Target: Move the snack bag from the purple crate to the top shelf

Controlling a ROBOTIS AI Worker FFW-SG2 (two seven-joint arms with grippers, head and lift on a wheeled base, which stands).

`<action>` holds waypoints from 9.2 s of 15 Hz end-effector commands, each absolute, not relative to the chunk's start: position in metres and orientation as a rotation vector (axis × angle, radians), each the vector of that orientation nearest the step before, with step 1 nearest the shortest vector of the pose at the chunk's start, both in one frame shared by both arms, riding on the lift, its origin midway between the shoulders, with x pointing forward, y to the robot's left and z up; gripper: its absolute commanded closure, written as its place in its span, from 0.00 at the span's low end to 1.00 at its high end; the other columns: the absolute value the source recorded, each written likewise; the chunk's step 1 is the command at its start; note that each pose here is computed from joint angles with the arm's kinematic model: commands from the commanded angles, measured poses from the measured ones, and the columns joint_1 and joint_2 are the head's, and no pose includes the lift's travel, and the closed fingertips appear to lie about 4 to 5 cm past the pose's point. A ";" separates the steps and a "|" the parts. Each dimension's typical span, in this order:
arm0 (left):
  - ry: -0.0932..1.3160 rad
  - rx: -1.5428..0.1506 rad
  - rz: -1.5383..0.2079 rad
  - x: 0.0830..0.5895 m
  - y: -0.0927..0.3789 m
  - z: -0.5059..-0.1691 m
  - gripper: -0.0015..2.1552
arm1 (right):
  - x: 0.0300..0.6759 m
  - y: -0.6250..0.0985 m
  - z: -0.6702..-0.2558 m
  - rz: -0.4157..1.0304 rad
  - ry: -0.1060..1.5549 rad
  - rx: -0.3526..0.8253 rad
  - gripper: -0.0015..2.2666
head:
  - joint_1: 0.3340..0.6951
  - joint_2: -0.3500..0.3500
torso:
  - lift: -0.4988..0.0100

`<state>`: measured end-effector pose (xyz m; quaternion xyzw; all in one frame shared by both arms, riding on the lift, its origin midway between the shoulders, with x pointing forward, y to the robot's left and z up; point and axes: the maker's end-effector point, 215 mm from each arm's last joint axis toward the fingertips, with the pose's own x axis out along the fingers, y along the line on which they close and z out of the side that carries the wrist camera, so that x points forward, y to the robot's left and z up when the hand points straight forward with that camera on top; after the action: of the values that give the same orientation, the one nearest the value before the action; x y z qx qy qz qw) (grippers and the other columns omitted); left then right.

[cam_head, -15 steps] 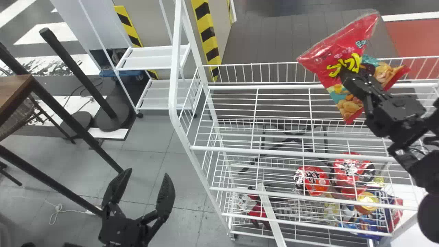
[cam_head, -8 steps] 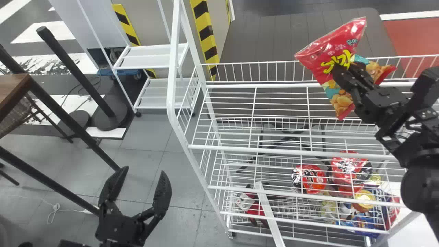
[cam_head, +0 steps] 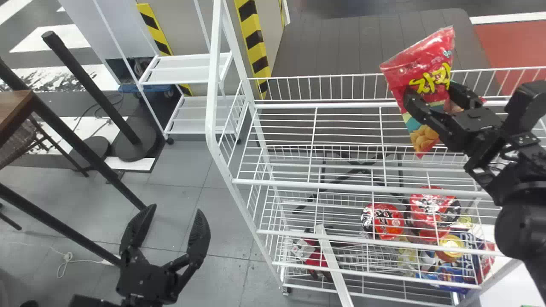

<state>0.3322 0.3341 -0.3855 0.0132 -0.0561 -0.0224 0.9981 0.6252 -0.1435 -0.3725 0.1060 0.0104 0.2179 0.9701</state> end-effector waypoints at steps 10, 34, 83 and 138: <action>-0.105 0.027 -0.038 0.337 0.340 -0.391 0.05 | 0.606 -0.169 -0.384 0.364 0.141 0.229 0.05 | 1.00 0.81 | 0.98; -0.101 0.021 -0.024 0.341 0.346 -0.396 0.05 | 0.576 -0.138 -0.321 0.441 0.087 0.291 0.90 | 1.00 0.78 | 0.98; -0.174 0.043 -0.028 0.322 0.337 -0.377 0.05 | 0.576 -0.017 -0.385 0.518 0.047 0.394 0.03 | 1.00 1.00 | 0.98; 0.200 0.074 -0.409 0.453 -0.058 -0.368 0.03 | 0.341 -0.394 -0.394 -0.010 -0.068 0.307 0.04 | 1.00 0.00 | 0.98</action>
<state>0.4403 -0.0502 -0.3694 0.0328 0.1010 -0.2028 0.9734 0.3442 -0.3918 -0.3936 0.1522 -0.0339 -0.0025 0.9878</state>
